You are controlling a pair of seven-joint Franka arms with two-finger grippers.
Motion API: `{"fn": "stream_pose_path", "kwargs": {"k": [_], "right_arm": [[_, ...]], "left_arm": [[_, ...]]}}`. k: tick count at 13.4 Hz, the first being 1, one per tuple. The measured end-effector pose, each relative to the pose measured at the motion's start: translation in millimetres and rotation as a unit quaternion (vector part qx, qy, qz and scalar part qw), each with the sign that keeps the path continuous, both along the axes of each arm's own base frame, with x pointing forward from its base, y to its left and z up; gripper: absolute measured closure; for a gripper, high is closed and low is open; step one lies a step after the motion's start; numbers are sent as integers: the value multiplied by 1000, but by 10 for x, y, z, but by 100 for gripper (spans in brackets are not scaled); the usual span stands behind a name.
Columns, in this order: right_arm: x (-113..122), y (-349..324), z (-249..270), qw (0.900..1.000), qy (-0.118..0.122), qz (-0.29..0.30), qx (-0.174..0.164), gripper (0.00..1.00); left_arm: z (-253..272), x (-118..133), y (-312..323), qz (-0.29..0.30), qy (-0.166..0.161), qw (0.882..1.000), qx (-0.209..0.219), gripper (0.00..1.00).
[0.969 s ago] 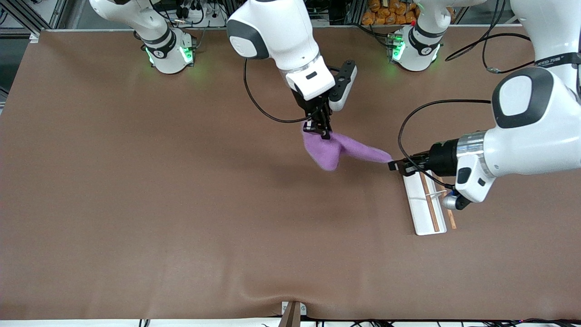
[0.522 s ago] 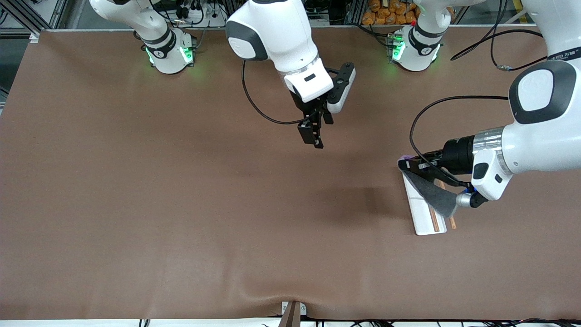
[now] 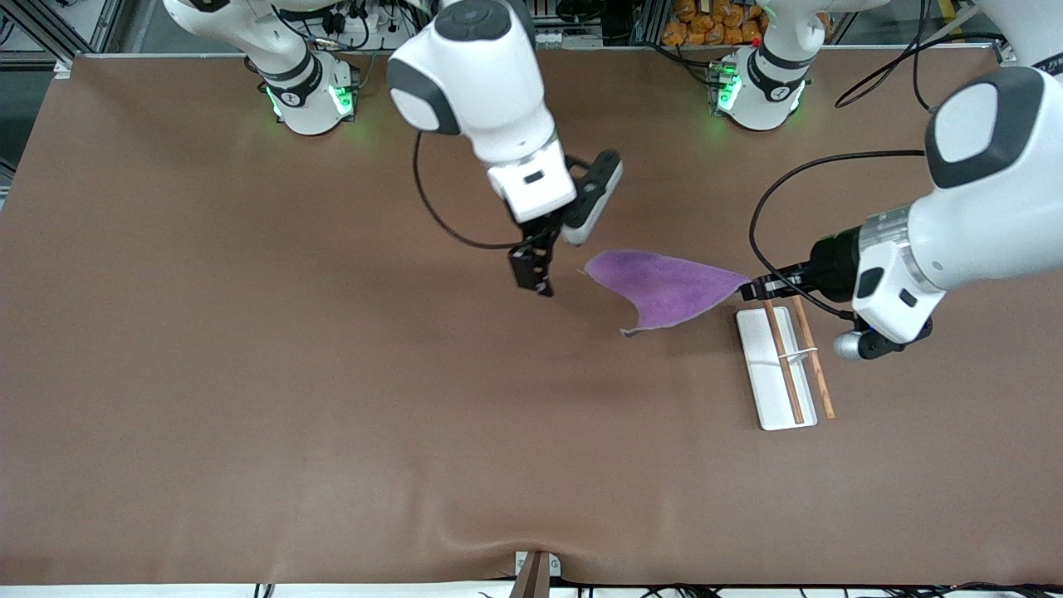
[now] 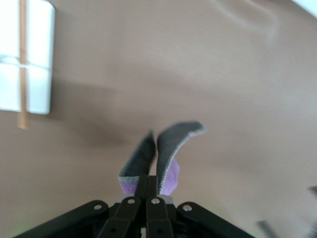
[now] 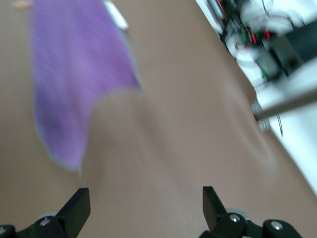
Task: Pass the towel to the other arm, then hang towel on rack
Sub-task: 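Carry the towel over the rack with the left gripper while the right gripper retracts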
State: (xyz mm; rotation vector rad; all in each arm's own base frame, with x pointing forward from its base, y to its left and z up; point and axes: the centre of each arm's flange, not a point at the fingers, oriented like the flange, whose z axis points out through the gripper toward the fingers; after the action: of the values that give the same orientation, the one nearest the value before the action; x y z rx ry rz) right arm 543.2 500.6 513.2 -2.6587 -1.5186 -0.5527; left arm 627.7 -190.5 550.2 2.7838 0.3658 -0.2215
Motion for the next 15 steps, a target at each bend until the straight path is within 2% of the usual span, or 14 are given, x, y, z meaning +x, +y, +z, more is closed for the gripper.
{"fn": "stream_pose_path", "kwargs": {"k": [3, 5, 7, 10, 15], "right_arm": [[285, -439, -68, 992, 40, -116, -7, 0], [358, -612, -93, 978, 62, -200, -7, 0], [463, -834, -162, 959, 79, -272, -18, 0], [626, -1327, -173, 936, 106, -331, -55, 0], [831, -2158, 52, 906, 122, -397, -78, 0]], "left_arm": [[-20, -71, -194, -28, -17, 998, 51, 99], [-62, -48, -152, -27, -17, 998, 62, 99], [-153, -2, -87, -27, -17, 996, 81, 99], [-297, 58, -30, -29, -14, 994, 105, 99], [-455, 159, 158, -31, -15, 989, 143, 99]]}}
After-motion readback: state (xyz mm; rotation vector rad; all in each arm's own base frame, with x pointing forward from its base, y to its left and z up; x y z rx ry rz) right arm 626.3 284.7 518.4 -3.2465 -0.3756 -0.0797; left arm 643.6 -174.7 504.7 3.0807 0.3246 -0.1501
